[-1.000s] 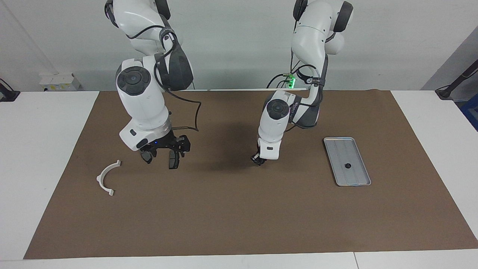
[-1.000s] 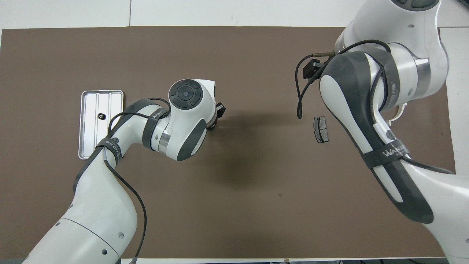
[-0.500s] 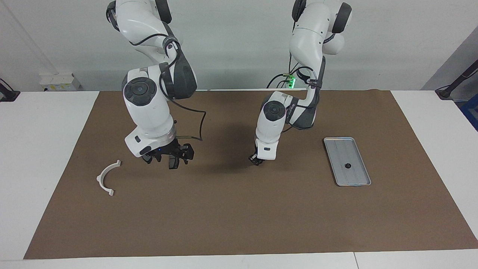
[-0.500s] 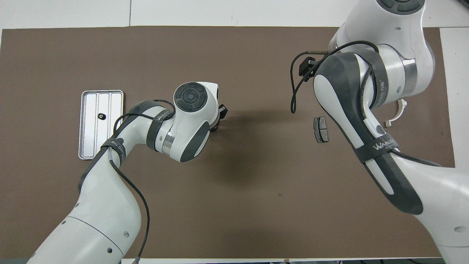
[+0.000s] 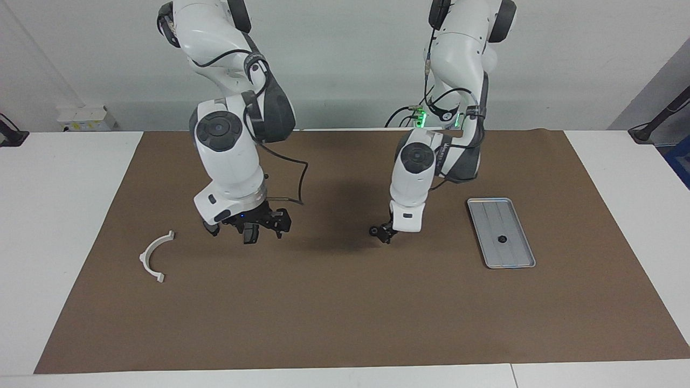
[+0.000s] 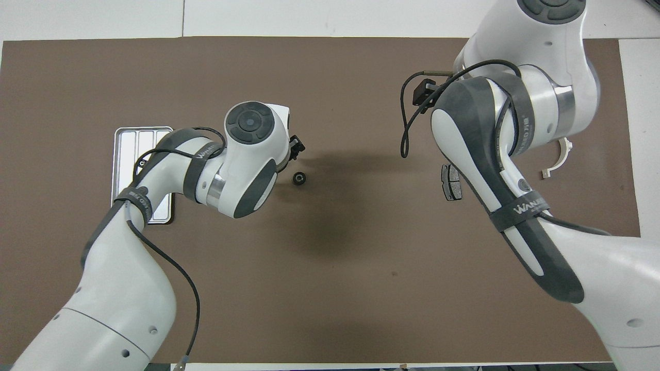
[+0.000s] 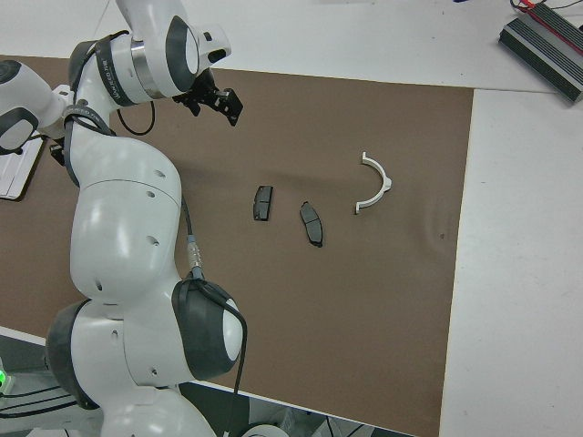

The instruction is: Place bearing gear from tray to pile

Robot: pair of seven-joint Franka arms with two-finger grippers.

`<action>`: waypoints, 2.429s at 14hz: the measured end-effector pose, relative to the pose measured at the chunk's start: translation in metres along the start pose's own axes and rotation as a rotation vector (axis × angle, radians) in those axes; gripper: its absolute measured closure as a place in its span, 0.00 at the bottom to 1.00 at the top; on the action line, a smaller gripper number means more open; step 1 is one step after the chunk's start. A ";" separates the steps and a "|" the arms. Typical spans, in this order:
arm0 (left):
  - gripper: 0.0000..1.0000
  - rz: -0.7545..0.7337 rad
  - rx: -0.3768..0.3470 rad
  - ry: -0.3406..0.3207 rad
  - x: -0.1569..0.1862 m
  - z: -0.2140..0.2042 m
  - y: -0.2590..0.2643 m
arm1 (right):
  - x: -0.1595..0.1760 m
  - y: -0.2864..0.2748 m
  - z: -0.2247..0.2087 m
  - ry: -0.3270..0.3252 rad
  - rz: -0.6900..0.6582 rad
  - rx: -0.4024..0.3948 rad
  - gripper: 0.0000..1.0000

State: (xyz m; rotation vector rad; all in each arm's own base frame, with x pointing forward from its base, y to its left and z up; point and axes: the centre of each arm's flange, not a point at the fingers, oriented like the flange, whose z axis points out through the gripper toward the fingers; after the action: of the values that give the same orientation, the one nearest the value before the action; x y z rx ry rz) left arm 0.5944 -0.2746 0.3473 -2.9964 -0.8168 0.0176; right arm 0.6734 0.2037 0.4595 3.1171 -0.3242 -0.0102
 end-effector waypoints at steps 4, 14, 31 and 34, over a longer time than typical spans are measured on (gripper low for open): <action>0.02 0.134 0.013 -0.020 0.092 -0.023 -0.106 | -0.028 -0.065 0.023 0.012 0.121 0.008 0.00; 0.40 0.302 -0.032 0.042 0.158 0.024 -0.212 | -0.104 -0.191 0.102 0.067 0.353 -0.019 0.00; 0.57 0.296 -0.039 0.056 0.150 0.049 -0.222 | -0.152 -0.259 0.170 0.101 0.121 0.000 0.00; 0.60 0.296 -0.042 0.061 0.148 0.055 -0.223 | -0.148 -0.256 0.170 0.101 0.125 0.000 0.07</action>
State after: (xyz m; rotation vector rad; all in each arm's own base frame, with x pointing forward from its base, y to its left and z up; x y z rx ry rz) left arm 0.6075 -0.0054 0.3008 -3.1092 -0.3675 -0.0830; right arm 0.5796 0.4835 0.2887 3.0772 -0.5153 0.1473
